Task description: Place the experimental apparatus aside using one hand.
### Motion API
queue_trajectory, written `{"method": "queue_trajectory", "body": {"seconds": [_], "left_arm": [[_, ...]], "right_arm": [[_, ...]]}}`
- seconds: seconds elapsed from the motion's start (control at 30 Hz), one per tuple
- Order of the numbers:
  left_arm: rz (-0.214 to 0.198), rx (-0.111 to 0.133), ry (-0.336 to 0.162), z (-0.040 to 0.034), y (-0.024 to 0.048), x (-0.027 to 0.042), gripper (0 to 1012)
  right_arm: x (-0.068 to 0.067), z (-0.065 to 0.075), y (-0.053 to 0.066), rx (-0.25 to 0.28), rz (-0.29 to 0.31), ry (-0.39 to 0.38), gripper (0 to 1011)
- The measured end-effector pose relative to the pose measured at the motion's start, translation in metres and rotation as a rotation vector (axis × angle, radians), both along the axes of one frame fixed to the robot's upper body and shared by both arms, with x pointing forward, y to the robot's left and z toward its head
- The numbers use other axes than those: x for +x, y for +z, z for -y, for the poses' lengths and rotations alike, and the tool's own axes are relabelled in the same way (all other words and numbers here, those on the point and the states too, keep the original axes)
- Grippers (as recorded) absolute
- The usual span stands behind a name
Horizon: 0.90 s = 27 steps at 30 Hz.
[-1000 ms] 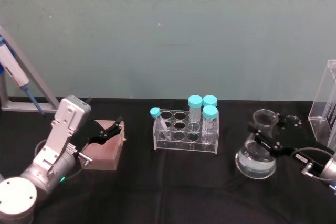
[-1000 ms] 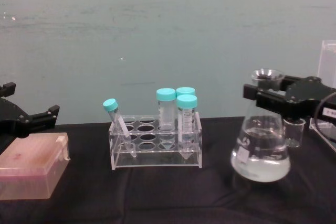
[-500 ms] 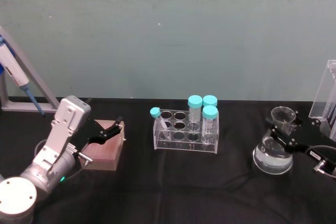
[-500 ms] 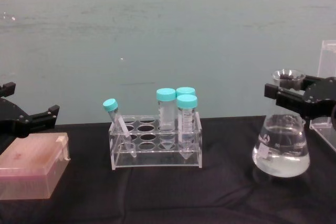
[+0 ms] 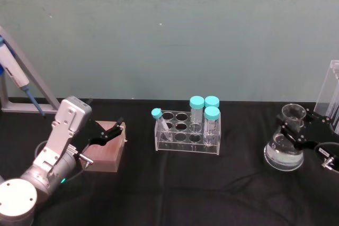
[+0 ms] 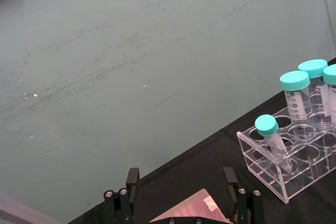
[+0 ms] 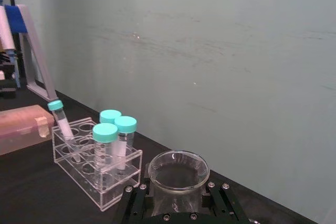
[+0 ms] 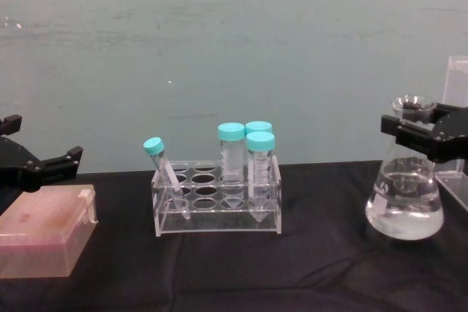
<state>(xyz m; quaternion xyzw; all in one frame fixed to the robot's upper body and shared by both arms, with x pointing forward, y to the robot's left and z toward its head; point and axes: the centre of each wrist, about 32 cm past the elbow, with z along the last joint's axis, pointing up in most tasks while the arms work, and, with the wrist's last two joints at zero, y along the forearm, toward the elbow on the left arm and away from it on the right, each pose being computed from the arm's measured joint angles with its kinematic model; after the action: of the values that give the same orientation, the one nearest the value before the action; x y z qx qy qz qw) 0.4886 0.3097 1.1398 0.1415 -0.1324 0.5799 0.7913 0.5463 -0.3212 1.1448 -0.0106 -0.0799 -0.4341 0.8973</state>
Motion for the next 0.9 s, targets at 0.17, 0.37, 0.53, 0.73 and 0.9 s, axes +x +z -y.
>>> {"method": "queue_trajectory", "body": {"seconds": [0.17,0.37,0.53,0.73,0.9], "left_arm": [[0.0,0.0,0.0,0.0,0.0,0.0,1000],[0.0,0.0,0.0,0.0,0.0,0.0,1000],[0.0,0.0,0.0,0.0,0.0,0.0,1000],[0.0,0.0,0.0,0.0,0.0,0.0,1000],[0.0,0.0,0.0,0.0,0.0,0.0,1000]], "right_arm": [[0.001,0.004,0.0,-0.004,0.0,-0.019,463],[0.0,0.008,-0.001,-0.007,-0.005,-0.034,463],[0.0,0.012,-0.002,-0.016,-0.007,-0.053,463],[0.001,0.015,-0.003,-0.02,-0.006,-0.069,463],[0.002,0.016,-0.004,-0.022,-0.006,-0.077,463]]}}
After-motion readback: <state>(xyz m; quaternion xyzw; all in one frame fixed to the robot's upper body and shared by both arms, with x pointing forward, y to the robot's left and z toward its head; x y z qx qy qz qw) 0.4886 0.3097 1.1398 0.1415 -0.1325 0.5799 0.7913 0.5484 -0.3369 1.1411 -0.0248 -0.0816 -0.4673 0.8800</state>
